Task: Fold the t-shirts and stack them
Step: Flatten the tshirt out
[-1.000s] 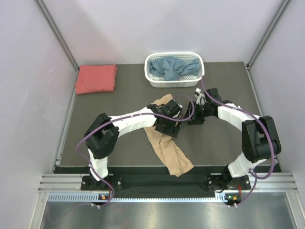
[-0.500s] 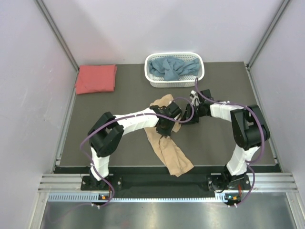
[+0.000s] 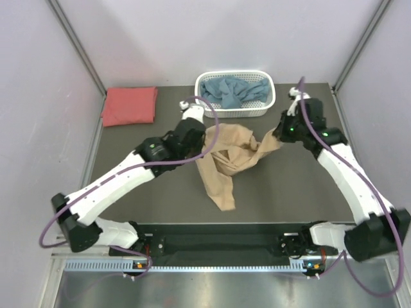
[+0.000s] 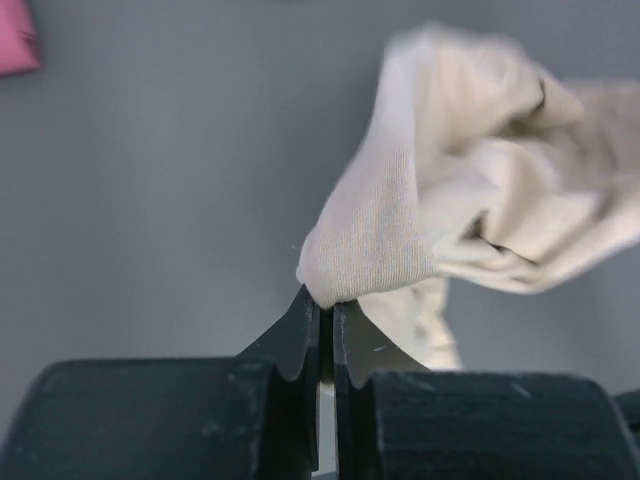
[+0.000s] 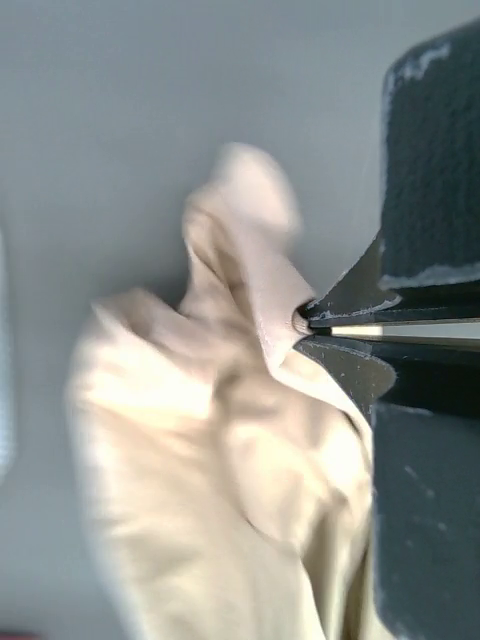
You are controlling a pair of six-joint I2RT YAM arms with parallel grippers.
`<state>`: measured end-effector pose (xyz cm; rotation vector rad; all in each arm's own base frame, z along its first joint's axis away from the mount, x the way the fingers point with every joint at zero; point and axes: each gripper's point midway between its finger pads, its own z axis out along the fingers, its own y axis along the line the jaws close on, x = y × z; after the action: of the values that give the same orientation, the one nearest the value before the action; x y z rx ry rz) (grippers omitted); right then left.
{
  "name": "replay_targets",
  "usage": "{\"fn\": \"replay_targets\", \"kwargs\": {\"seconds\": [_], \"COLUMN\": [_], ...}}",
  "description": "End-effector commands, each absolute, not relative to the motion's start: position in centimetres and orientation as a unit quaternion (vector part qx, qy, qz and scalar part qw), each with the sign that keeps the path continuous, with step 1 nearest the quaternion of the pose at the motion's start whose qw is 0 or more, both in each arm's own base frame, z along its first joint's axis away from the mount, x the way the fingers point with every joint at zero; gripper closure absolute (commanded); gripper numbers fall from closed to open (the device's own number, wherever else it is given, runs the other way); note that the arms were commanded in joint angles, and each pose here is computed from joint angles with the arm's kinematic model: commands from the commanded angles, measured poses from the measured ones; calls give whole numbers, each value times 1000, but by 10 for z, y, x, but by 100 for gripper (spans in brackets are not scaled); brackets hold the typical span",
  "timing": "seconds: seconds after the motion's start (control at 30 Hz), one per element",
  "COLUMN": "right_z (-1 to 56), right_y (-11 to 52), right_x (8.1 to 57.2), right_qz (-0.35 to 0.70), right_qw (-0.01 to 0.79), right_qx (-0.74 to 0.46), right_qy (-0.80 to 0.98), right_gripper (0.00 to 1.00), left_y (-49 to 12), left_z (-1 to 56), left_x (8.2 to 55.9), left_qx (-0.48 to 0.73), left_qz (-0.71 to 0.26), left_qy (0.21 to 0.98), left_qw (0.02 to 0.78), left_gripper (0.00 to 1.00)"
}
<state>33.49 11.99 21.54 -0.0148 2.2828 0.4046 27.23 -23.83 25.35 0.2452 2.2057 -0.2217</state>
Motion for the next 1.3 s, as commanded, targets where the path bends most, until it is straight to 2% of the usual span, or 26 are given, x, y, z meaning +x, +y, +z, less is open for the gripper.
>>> {"fn": "replay_targets", "kwargs": {"seconds": [0.0,0.33,0.53,0.73,1.03,1.27], "right_z": [255,359,385,387,411,434], "right_y": [72,35,31,29,19,1], "right_x": [307,254,256,254,252,248], "right_qz": [75,48,41,36,13,-31], "right_qw": [441,533,557,554,573,591], "right_qx": [29,78,78,74,81,83], "right_qy": [894,841,826,828,815,802], "right_gripper": [100,100,100,100,100,100], "left_y": [-198,-153,-174,-212,-220,-238], "left_z": [288,347,384,375,382,337], "left_x": [276,274,291,306,307,300], "left_qx": [36,-8,4,43,32,81], "left_qz": [-55,-22,-72,-118,-180,-189], "left_qy": [862,818,796,811,809,841], "left_qw": [502,575,601,571,559,500], "left_gripper": [100,100,100,100,100,100]}}
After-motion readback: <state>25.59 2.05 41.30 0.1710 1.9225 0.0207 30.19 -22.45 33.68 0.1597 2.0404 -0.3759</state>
